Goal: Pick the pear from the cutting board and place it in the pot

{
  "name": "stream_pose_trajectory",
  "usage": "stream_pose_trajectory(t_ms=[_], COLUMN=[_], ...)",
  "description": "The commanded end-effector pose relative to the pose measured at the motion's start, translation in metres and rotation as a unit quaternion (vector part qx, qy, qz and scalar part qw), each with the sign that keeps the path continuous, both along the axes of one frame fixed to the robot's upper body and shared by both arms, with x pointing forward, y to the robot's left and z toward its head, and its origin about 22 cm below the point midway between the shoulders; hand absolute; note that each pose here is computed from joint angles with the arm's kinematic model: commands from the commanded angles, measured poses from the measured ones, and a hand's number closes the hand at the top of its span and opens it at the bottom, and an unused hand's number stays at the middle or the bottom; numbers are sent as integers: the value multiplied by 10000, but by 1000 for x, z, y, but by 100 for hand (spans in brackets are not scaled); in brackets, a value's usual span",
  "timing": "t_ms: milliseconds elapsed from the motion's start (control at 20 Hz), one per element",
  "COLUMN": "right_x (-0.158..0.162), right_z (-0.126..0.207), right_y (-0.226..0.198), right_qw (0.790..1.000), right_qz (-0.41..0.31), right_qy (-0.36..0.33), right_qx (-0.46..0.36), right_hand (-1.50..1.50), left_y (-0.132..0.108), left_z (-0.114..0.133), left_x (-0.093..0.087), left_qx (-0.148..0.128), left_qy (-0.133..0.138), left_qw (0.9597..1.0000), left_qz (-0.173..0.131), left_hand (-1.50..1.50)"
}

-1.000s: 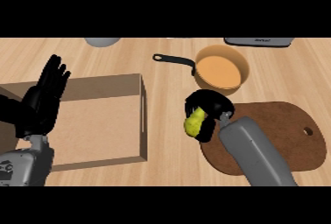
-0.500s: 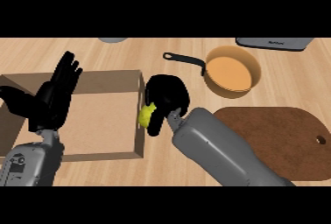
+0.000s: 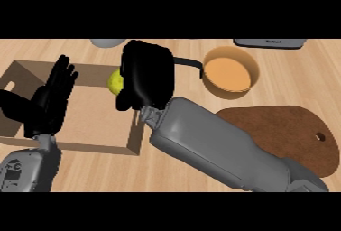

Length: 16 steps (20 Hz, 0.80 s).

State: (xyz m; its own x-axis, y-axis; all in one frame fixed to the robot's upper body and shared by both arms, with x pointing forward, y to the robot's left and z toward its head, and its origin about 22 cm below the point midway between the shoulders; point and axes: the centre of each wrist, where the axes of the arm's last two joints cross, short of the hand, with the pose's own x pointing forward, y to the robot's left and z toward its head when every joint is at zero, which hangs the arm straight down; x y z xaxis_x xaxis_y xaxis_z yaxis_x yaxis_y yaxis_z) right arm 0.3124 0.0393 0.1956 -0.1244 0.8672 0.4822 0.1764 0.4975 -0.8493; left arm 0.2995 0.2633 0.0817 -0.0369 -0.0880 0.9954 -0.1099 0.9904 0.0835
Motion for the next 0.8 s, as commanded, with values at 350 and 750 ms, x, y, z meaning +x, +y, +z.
stream_pose_trajectory(t_ms=[350,750], right_x=[7,47], right_z=[32,29], right_y=[6,-29], right_qw=[9841,9752], right_qz=[-1328,-1708], right_qy=[-843,-787], right_qx=[820,1163], right_hand=[150,150], left_y=[16,9], left_z=[4,-7], left_x=[-4,-21], left_qx=[20,30], left_qy=[-75,-91], left_qw=[9997,9998], left_qz=[216,186], left_hand=[0,0])
